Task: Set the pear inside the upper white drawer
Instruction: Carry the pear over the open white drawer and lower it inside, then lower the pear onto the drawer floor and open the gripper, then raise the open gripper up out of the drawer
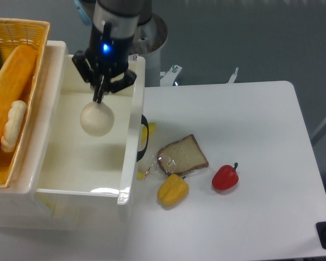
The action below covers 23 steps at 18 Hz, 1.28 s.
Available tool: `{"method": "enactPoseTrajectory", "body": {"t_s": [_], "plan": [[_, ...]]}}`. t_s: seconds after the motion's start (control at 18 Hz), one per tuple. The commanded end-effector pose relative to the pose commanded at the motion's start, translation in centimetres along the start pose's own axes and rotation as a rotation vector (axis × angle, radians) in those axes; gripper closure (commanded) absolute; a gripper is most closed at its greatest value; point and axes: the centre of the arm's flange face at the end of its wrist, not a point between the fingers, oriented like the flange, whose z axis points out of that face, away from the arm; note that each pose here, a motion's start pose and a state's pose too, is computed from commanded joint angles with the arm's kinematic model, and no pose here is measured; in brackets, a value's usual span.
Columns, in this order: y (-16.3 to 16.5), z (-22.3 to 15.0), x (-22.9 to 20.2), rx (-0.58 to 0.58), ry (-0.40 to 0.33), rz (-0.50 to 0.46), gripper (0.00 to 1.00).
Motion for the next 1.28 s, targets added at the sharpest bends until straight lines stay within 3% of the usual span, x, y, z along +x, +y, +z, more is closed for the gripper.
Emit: {"method": "enactPoseTrajectory", "body": {"t_s": [0.61, 0.67, 0.78, 1.11, 1.22, 1.28], "plan": [[-1.1, 3.9, -0.6, -0.064, 0.028, 0.002, 0.97], [-1.1, 4.1, -0.7, -0.072, 0.024, 0.004, 0.94], [-1.2, 4.5, -0.9, -0.080, 0.024, 0.004, 0.77], [-1.5, 5.8, -1.3, -0.101, 0.030, 0.004, 0.58], [-1.5, 5.5, -1.2, -0.103, 0.022, 0.006, 0.45], [-1.5, 5.3, -1.2, -0.100, 0.018, 0.008, 0.33]]}}
